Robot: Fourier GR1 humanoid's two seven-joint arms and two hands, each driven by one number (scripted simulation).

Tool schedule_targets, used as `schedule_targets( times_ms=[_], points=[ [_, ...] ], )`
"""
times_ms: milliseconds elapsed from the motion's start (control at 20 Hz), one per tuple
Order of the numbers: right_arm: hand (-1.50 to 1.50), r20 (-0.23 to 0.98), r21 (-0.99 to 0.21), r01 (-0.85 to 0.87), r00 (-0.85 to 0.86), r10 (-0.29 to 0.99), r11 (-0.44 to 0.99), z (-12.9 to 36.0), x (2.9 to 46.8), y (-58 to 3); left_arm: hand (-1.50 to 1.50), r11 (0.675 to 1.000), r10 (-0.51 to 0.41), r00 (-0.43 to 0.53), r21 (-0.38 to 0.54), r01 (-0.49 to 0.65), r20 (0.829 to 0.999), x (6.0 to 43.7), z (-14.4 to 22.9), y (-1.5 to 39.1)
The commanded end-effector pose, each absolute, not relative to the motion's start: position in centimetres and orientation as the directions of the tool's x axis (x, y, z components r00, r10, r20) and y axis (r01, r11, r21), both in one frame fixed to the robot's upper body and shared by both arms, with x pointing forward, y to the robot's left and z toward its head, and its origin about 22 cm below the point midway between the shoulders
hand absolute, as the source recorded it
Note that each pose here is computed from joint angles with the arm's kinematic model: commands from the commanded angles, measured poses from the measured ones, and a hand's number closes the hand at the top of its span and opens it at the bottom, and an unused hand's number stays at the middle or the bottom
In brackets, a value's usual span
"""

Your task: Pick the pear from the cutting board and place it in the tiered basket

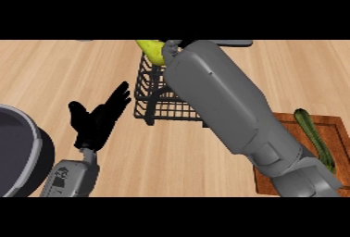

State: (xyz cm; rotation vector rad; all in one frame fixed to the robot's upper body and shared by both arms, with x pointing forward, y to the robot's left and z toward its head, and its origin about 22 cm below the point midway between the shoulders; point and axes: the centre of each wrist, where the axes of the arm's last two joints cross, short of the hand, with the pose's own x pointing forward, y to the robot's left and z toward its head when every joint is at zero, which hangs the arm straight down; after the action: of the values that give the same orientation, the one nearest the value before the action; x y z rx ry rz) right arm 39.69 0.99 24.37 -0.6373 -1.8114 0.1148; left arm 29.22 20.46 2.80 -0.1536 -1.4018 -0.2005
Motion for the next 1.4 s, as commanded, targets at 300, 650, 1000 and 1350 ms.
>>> schedule_targets(
  times_ms=[300, 650, 1000, 1350],
  points=[
    [-1.5, 0.955, -0.175, 0.539, -0.11, 0.275, 0.824, 24.1, 40.2, -0.9, 0.0, 0.989, -0.027, 0.178, 0.001, 0.148, 0.984, 27.9, 2.5, 23.7],
    [-1.5, 0.927, -0.292, 0.466, -0.077, 0.367, 0.835, 23.7, 36.9, -9.2, 0.0, 0.996, -0.03, 0.211, 0.011, 0.089, 0.977, 27.3, 1.8, 23.8],
    [-1.5, 0.902, -0.387, 0.333, -0.058, 0.428, 0.86, 24.4, 30.7, -16.2, 0.0, 0.997, 0.003, 0.217, -0.02, 0.076, 0.976, 27.1, 1.0, 25.4],
    [-1.5, 0.9, -0.386, 0.323, -0.074, 0.43, 0.864, 26.3, 22.1, -23.0, 0.0, 0.999, -0.002, 0.194, -0.006, 0.041, 0.981, 27.4, 1.8, 25.1]
  ],
)
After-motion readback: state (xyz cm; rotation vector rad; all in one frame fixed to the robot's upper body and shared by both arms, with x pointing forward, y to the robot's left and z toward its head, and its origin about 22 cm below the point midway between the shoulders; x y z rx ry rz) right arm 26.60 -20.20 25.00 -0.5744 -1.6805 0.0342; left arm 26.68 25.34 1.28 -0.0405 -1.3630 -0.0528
